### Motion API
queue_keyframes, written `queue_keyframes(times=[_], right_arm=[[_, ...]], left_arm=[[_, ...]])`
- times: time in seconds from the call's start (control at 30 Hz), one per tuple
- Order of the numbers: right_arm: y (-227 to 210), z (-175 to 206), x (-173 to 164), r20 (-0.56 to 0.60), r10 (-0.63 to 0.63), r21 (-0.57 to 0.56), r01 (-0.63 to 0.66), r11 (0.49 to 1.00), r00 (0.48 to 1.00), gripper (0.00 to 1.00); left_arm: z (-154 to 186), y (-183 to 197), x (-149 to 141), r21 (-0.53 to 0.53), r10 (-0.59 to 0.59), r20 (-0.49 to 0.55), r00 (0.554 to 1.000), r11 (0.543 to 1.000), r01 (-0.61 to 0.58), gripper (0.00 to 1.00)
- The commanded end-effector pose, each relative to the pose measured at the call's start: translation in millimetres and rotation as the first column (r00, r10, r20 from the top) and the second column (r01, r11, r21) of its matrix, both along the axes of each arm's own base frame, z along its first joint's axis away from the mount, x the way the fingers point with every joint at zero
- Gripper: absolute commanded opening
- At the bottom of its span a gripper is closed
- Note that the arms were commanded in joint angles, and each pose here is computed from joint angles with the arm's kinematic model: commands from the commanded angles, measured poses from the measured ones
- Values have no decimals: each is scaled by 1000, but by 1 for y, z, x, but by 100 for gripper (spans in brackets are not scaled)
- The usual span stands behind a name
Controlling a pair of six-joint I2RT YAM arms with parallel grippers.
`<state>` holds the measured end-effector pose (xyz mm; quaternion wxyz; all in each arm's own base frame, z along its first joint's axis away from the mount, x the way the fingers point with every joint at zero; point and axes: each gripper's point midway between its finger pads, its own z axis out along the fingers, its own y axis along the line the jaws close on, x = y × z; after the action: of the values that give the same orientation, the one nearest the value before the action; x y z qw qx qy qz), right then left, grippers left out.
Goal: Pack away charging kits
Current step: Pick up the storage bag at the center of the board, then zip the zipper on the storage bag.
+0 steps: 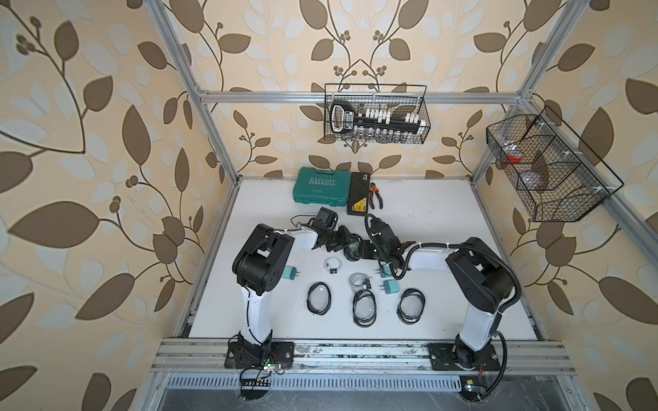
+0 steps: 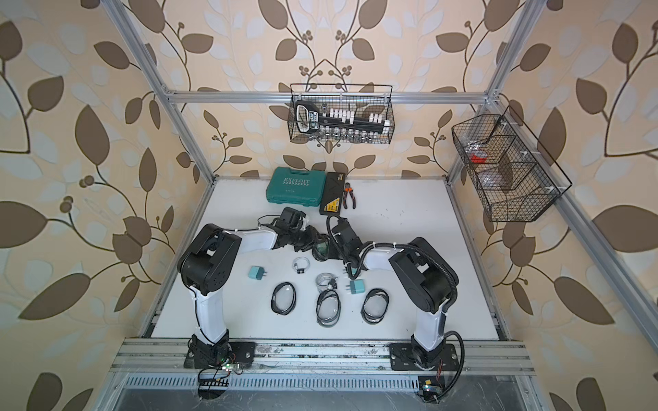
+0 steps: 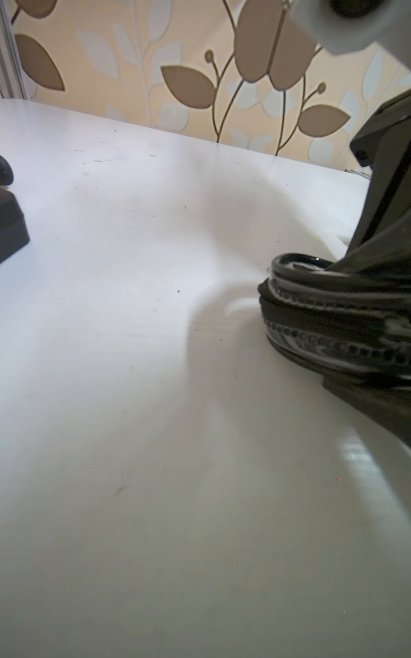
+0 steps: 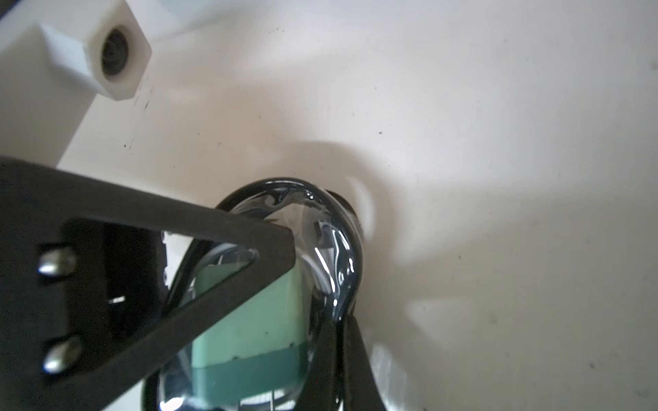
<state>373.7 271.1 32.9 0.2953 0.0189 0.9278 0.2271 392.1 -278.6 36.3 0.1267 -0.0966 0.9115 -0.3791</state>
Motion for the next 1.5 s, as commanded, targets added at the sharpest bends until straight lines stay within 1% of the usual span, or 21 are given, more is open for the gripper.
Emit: queue_keyframes(times=[0.0, 0.13, 0.27, 0.33, 0.53, 0.63, 0.7, 0.8, 0.9, 0.97, 1.0, 1.07, 1.1, 1.13, 1.17, 1.2, 1.27, 1.33, 1.37, 1.47], right_arm=[[5, -7, -1, -22, 22, -10, -22, 1000, 1000, 0], [5, -7, -2, -25, 25, -7, -25, 1000, 999, 0], [7, -6, -1, -24, 28, -2, -28, 1000, 999, 0], [7, -4, -1, -22, 28, 1, -28, 1000, 999, 3], [7, 15, -2, 9, 31, 20, -31, 999, 999, 14], [2, 36, -2, 46, 23, 26, -25, 999, 999, 20], [-2, 51, -2, 74, 16, 32, -18, 999, 997, 28], [-11, 74, -9, 112, 8, 38, -13, 999, 994, 35], [-20, 103, -19, 184, 1, 66, -13, 998, 983, 40], [-23, 125, -29, 250, -4, 76, -16, 997, 968, 42], [-23, 137, -36, 297, 0, 74, -23, 997, 955, 42], [-18, 162, -55, 407, 15, 71, -47, 996, 913, 43], [-17, 176, -66, 474, 17, 70, -57, 996, 880, 43], [-14, 192, -78, 548, 23, 75, -77, 994, 836, 43], [-11, 205, -90, 607, 35, 78, -104, 992, 794, 43], [-9, 222, -103, 672, 38, 90, -133, 987, 739, 43], [-4, 245, -129, 761, 60, 94, -201, 975, 645, 43], [0, 263, -150, 821, 70, 97, -260, 961, 567, 43], [3, 270, -158, 838, 79, 95, -287, 953, 539, 42], [18, 289, -183, 892, 121, 66, -391, 918, 435, 42]], left_arm=[[-49, 10, -35, 69, -23, -166, 986, 997, 35, 38], [-50, 8, -36, 54, -27, -165, 986, 998, 36, 32], [-49, 8, -36, 47, -28, -161, 986, 998, 36, 21], [-50, 8, -36, 46, -26, -162, 987, 998, 34, 14], [-37, 6, -33, 16, -23, -137, 990, 1000, 26, 5], [-21, 6, -29, 5, -16, -105, 994, 1000, 16, 0], [-7, 7, -24, -9, -4, -83, 997, 1000, 4, 0], [18, 12, -15, -43, 37, -40, 999, 998, -39, 0], [52, 18, -5, -86, 85, 34, 996, 993, -82, 0], [84, 21, -1, -126, 103, 126, 987, 988, -87, 0], [103, 23, 0, -161, 139, 151, 979, 980, -114, 0], [145, 28, -2, -214, 171, 256, 951, 970, -117, 0], [169, 32, -6, -241, 190, 314, 930, 964, -116, 0], [196, 37, -12, -268, 206, 378, 903, 957, -106, 0], [220, 42, -20, -291, 222, 433, 874, 952, -97, 0], [241, 48, -28, -309, 237, 483, 843, 947, -89, 0], [282, 59, -51, -342, 260, 584, 768, 938, -58, 0], [319, 71, -80, -381, 285, 665, 690, 924, -13, 0], [334, 76, -93, -400, 297, 697, 652, 917, 11, 0], [369, 92, -135, -445, 331, 763, 556, 892, 80, 0]])
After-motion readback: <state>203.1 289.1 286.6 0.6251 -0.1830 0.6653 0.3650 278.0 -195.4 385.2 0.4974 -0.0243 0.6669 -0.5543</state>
